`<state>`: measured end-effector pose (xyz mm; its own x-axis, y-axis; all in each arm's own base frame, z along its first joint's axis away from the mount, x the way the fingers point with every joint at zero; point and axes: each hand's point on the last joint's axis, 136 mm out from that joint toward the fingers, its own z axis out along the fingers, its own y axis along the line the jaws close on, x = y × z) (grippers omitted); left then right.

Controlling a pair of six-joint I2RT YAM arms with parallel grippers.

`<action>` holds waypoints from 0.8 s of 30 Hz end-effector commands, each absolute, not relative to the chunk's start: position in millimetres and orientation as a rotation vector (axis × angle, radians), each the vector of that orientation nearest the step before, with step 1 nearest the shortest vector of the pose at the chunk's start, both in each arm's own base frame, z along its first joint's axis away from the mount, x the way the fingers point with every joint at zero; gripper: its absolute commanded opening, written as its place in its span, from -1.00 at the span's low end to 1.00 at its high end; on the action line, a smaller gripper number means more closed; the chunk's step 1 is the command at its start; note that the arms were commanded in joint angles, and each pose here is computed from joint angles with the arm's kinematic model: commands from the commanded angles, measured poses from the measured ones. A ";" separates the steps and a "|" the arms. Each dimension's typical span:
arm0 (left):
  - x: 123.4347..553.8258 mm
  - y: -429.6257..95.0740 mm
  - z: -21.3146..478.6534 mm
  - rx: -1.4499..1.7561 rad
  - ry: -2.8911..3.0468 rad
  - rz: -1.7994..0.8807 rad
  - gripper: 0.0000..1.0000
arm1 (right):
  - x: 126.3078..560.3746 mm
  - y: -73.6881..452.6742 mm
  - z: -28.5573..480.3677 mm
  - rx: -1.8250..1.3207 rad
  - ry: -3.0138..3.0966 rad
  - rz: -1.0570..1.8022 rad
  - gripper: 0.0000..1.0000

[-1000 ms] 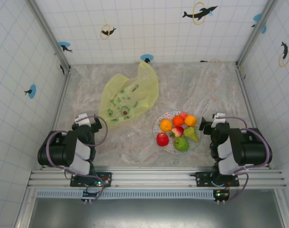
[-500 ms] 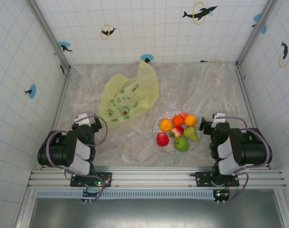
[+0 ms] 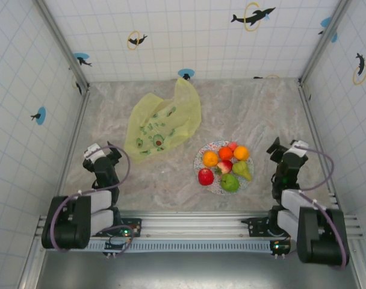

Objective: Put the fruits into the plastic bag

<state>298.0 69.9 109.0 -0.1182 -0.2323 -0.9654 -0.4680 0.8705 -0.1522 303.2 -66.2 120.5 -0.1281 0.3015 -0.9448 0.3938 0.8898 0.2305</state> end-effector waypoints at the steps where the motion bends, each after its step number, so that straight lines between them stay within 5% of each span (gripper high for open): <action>1: 291.1 75.2 87.8 -0.795 1.784 0.136 0.95 | 304.1 -57.9 122.1 0.618 1.788 0.039 0.99; 7: 326.4 17.1 101.6 -0.731 1.914 -0.272 0.95 | 321.0 23.9 159.5 0.337 1.809 0.308 0.99; 17: 380.0 -28.3 66.5 -0.511 2.214 -0.318 0.80 | 332.6 132.1 157.6 -0.030 1.978 0.342 0.99; 20: 395.2 -34.0 51.7 -0.463 2.278 -0.302 0.52 | 330.0 139.4 149.8 -0.053 2.006 0.343 0.99; 24: 416.4 -37.8 47.3 -0.406 2.312 -0.285 -0.43 | 327.0 141.9 146.6 -0.066 2.020 0.338 0.99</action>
